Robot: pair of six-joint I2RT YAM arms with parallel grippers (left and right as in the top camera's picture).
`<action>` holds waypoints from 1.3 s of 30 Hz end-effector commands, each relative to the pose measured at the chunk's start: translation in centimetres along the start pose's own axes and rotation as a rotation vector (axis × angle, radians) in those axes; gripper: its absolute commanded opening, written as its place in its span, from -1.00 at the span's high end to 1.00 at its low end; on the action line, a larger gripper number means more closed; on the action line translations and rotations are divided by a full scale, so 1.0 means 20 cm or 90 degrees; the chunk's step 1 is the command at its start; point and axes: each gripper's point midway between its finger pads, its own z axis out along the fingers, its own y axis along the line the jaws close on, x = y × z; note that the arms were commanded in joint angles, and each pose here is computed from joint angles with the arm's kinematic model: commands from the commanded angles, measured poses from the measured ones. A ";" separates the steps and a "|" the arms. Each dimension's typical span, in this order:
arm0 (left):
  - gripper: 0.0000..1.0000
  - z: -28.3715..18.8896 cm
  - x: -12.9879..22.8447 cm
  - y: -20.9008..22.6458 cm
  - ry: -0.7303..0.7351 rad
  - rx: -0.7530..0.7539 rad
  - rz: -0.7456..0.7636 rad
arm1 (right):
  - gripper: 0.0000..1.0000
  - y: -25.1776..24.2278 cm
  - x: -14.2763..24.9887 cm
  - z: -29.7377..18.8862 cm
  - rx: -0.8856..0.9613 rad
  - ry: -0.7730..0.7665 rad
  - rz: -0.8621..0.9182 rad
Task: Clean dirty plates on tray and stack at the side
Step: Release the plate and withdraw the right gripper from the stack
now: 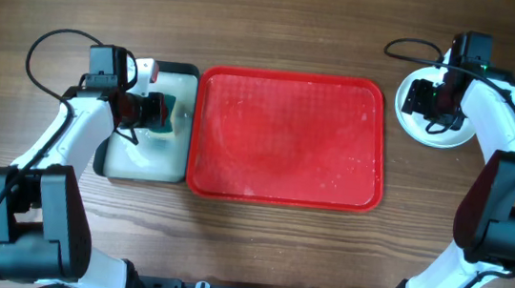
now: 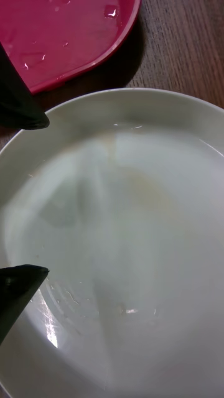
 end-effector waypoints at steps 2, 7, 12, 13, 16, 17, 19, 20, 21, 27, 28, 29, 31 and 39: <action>-0.04 0.01 0.01 -0.01 0.005 0.006 0.002 | -0.41 0.09 -0.05 -0.06 -0.065 -0.028 -0.055; -0.66 0.01 0.00 -0.11 -0.002 0.077 0.004 | -0.40 0.31 -0.04 -0.10 -0.197 -0.044 -0.167; -1.00 0.01 0.00 -0.11 -0.002 0.077 0.004 | -1.00 0.37 -0.03 -0.10 -0.202 -0.044 -0.182; -1.00 0.01 0.00 -0.11 -0.002 0.077 0.004 | -0.99 0.37 -0.03 -0.10 -0.203 -0.045 -0.182; -1.00 0.01 0.00 -0.10 -0.002 0.076 0.004 | -0.99 0.37 -0.03 -0.10 -0.202 -0.045 -0.182; -1.00 0.01 0.00 -0.10 -0.002 0.076 0.004 | -0.99 0.37 -0.03 -0.10 -0.202 -0.045 -0.182; -1.00 0.01 0.00 -0.10 -0.002 0.076 0.004 | -0.99 0.37 -0.03 -0.10 -0.202 -0.045 -0.182; -1.00 0.01 0.00 -0.10 -0.002 0.076 0.004 | -0.99 0.37 -0.03 -0.10 -0.202 -0.045 -0.182; -1.00 0.01 0.00 -0.10 -0.002 0.076 0.004 | -0.99 0.37 -0.03 -0.10 -0.202 -0.045 -0.182; -1.00 0.01 0.00 -0.10 -0.002 0.076 0.004 | -0.99 0.37 -0.03 -0.10 -0.202 -0.045 -0.182; -1.00 0.01 0.00 -0.10 -0.002 0.076 0.004 | -0.99 0.37 -0.03 -0.10 -0.202 -0.045 -0.182; -1.00 0.01 0.00 -0.10 -0.002 0.076 0.004 | -0.99 0.37 -0.03 -0.10 -0.202 -0.045 -0.182; -1.00 0.01 0.00 -0.10 -0.002 0.076 0.004 | -0.99 0.37 -0.03 -0.10 -0.202 -0.045 -0.182; -1.00 0.01 0.00 -0.10 -0.002 0.076 0.004 | -0.99 0.39 -0.07 -0.21 -0.204 -0.080 -0.190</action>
